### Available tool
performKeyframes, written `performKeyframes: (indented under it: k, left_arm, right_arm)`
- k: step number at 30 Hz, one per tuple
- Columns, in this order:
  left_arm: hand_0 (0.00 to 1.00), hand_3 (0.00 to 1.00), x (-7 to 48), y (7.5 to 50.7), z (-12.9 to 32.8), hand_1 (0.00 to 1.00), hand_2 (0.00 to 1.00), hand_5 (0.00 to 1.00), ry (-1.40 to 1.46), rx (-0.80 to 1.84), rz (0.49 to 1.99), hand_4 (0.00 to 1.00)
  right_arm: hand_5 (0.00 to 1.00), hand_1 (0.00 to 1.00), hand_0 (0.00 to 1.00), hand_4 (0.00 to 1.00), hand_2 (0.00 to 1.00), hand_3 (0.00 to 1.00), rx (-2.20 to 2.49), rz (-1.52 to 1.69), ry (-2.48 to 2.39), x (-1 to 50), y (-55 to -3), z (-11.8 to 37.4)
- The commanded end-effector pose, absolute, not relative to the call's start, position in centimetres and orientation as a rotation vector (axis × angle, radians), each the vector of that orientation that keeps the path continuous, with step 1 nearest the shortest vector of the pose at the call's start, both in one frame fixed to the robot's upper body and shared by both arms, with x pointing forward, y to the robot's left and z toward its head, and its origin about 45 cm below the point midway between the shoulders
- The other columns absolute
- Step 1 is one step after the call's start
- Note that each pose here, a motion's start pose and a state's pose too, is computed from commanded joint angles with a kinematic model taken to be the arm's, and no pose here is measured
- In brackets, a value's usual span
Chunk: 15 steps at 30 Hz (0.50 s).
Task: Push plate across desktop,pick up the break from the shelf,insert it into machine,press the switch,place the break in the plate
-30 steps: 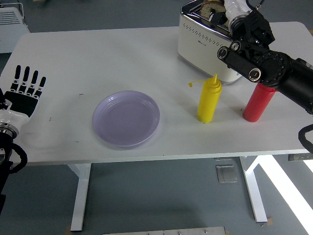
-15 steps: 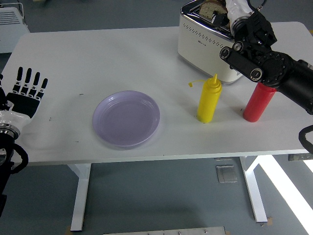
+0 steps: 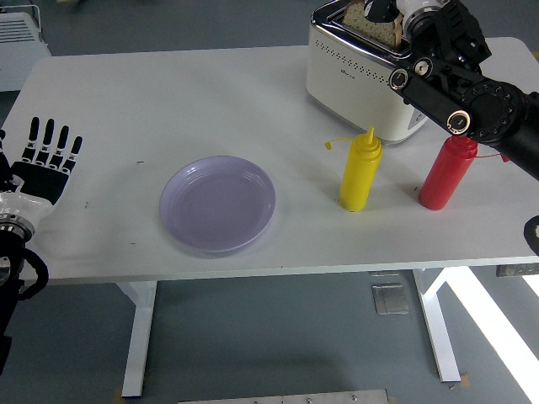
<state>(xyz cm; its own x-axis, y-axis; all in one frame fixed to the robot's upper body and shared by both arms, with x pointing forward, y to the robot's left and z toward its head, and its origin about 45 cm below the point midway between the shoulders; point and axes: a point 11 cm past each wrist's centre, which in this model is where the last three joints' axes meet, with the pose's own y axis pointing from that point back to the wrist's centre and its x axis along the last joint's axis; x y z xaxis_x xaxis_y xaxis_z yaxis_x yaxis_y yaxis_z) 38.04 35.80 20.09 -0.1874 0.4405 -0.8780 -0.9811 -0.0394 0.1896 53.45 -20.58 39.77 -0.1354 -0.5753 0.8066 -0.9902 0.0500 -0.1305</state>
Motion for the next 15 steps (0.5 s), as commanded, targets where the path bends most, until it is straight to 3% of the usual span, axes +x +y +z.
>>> performKeyframes:
  k: [4,5,10,11,15]
  left_arm:
    - [0.809,0.666,38.0,35.6,20.0,0.731,0.677,0.915,1.005,-0.761,1.52,0.597]
    - [0.805,0.665,38.0,35.5,20.0,0.729,0.677,0.909,1.008,-0.763,1.517,0.594]
    - [0.805,0.665,37.9,35.5,20.1,0.729,0.677,0.909,1.022,-0.781,1.508,0.594]
    - [0.802,0.664,37.8,35.6,20.2,0.727,0.677,0.906,1.029,-0.789,1.505,0.591]
    - [0.802,0.664,37.7,35.6,20.3,0.727,0.677,0.906,1.042,-0.808,1.492,0.591]
  right_arm:
    - [0.002,0.711,0.666,0.53,0.736,0.724,1.534,1.017,-1.783,52.6,-22.7,41.1]
    - [0.011,0.627,0.597,0.477,0.68,0.643,1.52,1.029,-1.779,52.3,-23.4,41.3]
    - [0.011,0.627,0.597,0.477,0.68,0.643,1.423,1.115,-1.76,50.4,-27.3,42.4]
    - [0.002,0.581,0.544,0.357,0.656,0.585,1.406,1.125,-1.75,50.0,-28.1,42.5]
    - [0.002,0.581,0.544,0.357,0.656,0.585,1.327,1.195,-1.709,48.1,-30.9,43.5]
